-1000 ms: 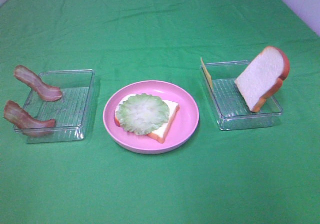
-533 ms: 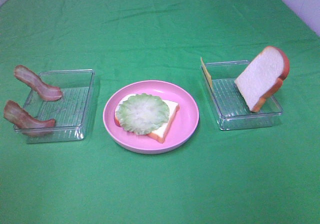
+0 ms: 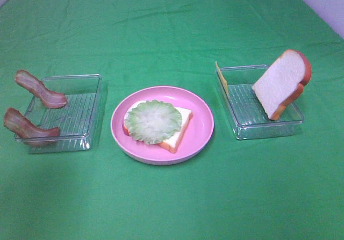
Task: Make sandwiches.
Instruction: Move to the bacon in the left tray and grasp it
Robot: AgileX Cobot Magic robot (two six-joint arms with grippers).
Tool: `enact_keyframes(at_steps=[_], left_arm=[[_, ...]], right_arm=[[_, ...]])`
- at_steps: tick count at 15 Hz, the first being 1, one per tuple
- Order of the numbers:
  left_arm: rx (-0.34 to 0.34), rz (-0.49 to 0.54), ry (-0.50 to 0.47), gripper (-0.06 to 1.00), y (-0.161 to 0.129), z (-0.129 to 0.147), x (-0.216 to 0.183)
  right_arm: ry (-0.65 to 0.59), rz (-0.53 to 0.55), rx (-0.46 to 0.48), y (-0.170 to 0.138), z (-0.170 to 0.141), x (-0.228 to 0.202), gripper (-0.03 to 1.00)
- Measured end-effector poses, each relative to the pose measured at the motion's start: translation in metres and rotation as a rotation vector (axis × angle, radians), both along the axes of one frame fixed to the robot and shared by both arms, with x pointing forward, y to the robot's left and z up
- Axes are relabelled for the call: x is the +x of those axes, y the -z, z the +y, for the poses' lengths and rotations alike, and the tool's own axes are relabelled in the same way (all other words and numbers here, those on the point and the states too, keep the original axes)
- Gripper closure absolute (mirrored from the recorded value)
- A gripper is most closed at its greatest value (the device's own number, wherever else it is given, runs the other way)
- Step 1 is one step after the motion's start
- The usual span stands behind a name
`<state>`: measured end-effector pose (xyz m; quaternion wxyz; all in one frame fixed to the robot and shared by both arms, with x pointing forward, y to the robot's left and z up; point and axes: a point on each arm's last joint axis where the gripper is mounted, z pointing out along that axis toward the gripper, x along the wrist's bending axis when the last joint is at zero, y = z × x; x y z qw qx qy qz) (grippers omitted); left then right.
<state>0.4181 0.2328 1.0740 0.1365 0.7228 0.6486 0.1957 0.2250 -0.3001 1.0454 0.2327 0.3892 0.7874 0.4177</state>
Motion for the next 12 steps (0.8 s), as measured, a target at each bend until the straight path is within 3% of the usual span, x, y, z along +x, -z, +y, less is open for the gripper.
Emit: enact_keyframes(at_steps=[1, 5, 12], left_arm=[[0.064, 0.046, 0.008, 0.3, 0.012, -0.01, 0.024], [0.076, 0.123, -0.07, 0.3, 0.03, -0.002, 0.067], [-0.084, 0.15, -0.147, 0.3, 0.062, 0.03, 0.115]], right_arm=[[-0.001, 0.0, 0.002, 0.0, 0.0, 0.0, 0.29], [0.019, 0.002, 0.006, 0.0, 0.001, 0.0, 0.29], [0.289, 0.001, 0.006, 0.0, 0.005, 0.0, 0.29]])
